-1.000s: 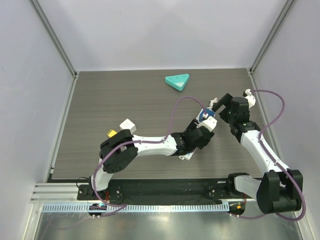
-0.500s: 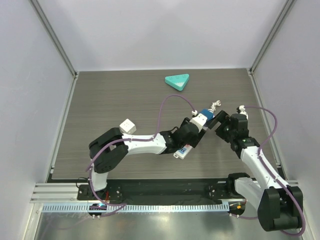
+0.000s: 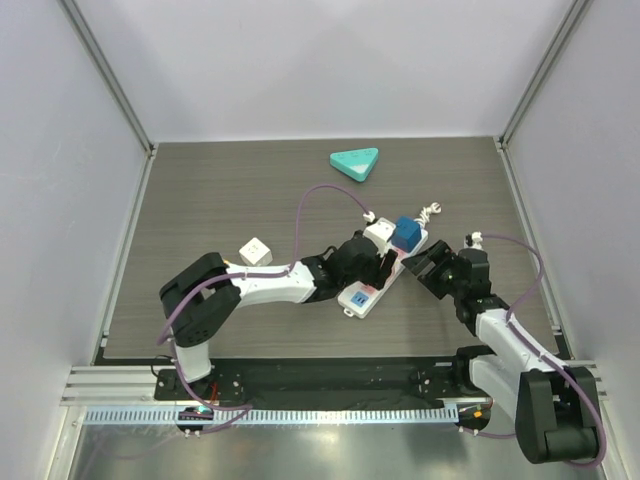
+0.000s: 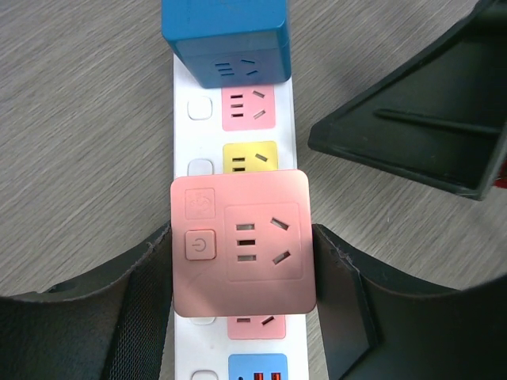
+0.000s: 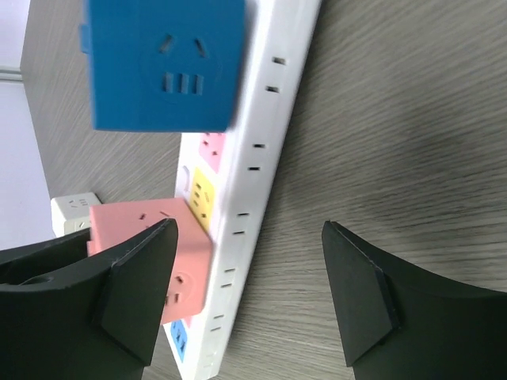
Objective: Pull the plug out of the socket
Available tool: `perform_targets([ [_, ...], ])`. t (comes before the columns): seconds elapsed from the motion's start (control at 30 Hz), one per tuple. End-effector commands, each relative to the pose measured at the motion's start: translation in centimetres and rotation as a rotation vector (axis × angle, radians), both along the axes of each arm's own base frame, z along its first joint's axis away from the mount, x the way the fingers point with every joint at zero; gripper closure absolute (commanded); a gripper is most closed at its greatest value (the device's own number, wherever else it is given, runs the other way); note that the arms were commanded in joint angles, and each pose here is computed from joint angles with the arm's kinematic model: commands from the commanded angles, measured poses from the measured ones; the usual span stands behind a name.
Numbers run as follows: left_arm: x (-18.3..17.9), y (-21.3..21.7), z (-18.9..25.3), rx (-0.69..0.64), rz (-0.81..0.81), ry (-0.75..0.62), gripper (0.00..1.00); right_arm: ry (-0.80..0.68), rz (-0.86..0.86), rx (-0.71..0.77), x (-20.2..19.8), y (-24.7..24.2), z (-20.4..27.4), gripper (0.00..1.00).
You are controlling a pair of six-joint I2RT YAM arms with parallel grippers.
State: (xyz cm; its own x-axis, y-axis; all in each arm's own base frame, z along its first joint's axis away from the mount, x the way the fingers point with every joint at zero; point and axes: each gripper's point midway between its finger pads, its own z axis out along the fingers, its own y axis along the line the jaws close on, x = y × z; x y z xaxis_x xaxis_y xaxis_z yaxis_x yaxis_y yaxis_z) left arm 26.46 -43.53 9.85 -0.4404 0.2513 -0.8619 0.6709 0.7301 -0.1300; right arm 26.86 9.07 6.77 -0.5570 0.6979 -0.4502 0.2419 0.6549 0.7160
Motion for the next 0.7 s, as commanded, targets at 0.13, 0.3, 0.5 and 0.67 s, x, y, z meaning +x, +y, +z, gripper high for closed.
perform_targets([
  [0.13,-0.2,-1.7,5.3,-0.234,-0.046,0.018,1.00,-0.123,0.005,0.093,1.9,1.1,1.1,0.22],
  [0.3,-0.5,-2.0,5.3,-0.252,-0.066,0.028,1.00,-0.145,0.029,0.112,2.6,1.8,0.9,0.24],
  [0.5,-0.4,-1.9,5.3,-0.264,-0.059,0.028,1.00,-0.148,0.034,0.122,3.0,2.1,-0.4,0.27],
  [0.67,-0.4,-2.2,5.2,-0.282,-0.068,0.040,1.00,-0.132,0.045,0.143,2.7,2.5,-2.0,0.35],
])
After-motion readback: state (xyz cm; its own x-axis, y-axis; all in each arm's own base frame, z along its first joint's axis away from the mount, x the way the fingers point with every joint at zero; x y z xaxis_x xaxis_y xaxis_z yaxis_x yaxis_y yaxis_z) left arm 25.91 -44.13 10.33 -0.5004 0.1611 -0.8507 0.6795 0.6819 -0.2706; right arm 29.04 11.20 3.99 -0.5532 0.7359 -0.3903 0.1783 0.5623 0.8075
